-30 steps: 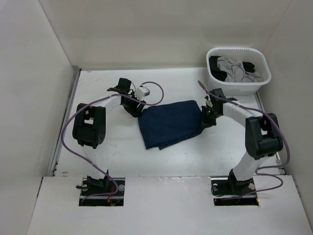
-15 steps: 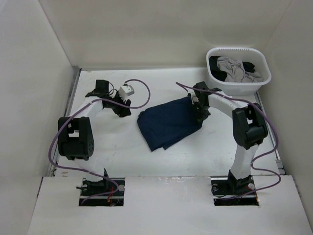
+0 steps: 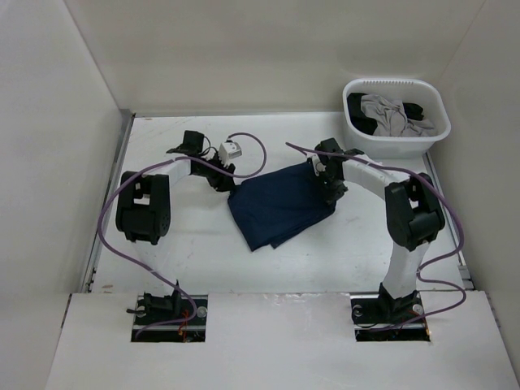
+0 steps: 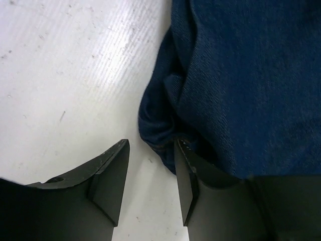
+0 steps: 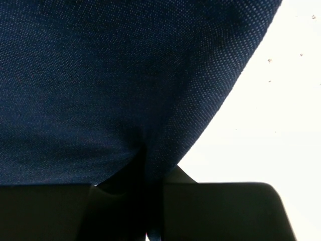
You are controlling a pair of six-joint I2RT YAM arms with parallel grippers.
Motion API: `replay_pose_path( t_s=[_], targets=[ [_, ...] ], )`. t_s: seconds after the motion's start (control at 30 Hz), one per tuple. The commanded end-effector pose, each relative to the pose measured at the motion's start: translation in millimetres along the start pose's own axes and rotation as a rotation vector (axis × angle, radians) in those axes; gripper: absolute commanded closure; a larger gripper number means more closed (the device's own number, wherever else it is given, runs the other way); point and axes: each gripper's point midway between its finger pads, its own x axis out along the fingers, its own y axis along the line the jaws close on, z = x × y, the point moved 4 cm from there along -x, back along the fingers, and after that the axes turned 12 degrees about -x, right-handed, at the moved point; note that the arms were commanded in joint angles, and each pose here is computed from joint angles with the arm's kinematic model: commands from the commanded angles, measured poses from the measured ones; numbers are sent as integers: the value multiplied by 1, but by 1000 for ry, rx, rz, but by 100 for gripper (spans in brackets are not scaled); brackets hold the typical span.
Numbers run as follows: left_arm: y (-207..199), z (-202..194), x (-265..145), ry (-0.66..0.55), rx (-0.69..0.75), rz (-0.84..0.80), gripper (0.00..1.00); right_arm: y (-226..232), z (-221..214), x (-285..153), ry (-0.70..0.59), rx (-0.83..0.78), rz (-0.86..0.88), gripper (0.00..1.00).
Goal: Fold and stack the trousers
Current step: Fold the trousers
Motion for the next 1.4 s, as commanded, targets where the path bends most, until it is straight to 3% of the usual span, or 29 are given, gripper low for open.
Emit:
replay_pose_path(
  t_s=[0.0, 0.2, 0.6, 0.7, 0.9, 1.03, 1.2, 1.27, 1.33, 1.37],
  targets=[
    [-10, 38, -2, -102, 44, -48, 59, -3, 4, -5, -42, 1, -14, 97],
    [-37, 30, 4, -50, 93, -132, 54, -8, 7, -8, -55, 18, -24, 97],
    [-83, 29, 8, 78, 188, -145, 53, -18, 7, -11, -82, 70, -41, 96],
    [-93, 29, 1, 80, 204, -167, 46, -18, 6, -11, -86, 72, -44, 96],
    [-104, -6, 24, 188, 231, -246, 44, -20, 5, -10, -86, 81, -48, 96],
    [-96, -23, 48, 251, 225, -238, 48, -20, 4, -11, -89, 86, -50, 96],
    [-78, -18, 58, 258, 167, -173, 55, -19, 2, -12, -88, 95, -53, 96],
    [-74, -13, 54, 251, 165, -155, 63, -19, 0, -13, -88, 103, -54, 96],
    [-69, -5, 44, 237, 171, -107, 86, -20, -3, -12, -84, 119, -54, 98],
    [-67, 1, 37, 222, 167, -80, 92, -20, -5, -12, -77, 132, -52, 100]
  ],
)
